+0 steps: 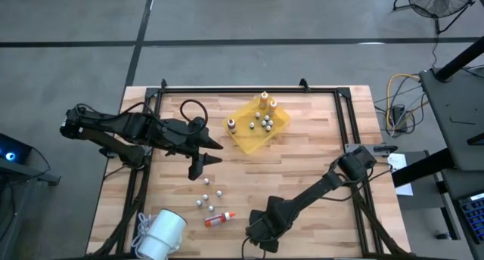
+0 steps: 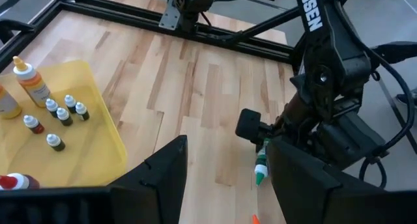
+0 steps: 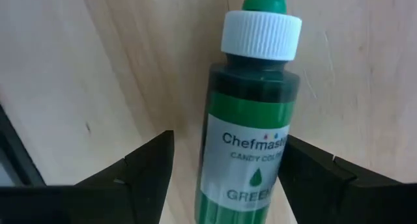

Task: Pick & Place food coloring
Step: Put the large green food coloring bottle into the yellow bin

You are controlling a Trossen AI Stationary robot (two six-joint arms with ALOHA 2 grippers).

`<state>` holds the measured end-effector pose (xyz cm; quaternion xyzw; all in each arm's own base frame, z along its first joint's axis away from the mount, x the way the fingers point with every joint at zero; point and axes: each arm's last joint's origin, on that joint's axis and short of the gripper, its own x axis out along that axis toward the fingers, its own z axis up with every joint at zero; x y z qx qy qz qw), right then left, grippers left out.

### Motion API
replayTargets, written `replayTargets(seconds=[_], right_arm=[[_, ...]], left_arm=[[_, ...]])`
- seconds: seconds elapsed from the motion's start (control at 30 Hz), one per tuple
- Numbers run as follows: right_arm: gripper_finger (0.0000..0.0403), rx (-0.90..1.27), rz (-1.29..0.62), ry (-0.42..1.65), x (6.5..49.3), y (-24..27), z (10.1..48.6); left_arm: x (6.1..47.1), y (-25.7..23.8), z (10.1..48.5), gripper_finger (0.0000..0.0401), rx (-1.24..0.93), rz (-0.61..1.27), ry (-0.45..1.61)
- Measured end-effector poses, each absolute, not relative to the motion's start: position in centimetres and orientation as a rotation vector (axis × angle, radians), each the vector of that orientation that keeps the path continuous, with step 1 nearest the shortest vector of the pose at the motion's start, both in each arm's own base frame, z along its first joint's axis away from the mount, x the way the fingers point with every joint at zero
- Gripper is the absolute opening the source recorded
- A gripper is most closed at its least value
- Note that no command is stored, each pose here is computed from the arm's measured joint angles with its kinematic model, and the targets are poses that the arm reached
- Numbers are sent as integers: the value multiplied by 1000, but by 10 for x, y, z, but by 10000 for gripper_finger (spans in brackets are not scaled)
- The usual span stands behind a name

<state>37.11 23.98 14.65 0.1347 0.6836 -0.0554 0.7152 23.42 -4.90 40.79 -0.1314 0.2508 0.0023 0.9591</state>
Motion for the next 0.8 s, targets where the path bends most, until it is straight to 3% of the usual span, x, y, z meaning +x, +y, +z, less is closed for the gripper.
replayTargets(seconds=[0.4, 0.8], right_arm=[[221, 322, -151, 1519, 371, 240, 144], [127, 315, -136, 1520, 371, 240, 144]], left_arm=[[234, -49, 408, 179, -267, 5, 509], [234, -49, 408, 179, -266, 5, 509]])
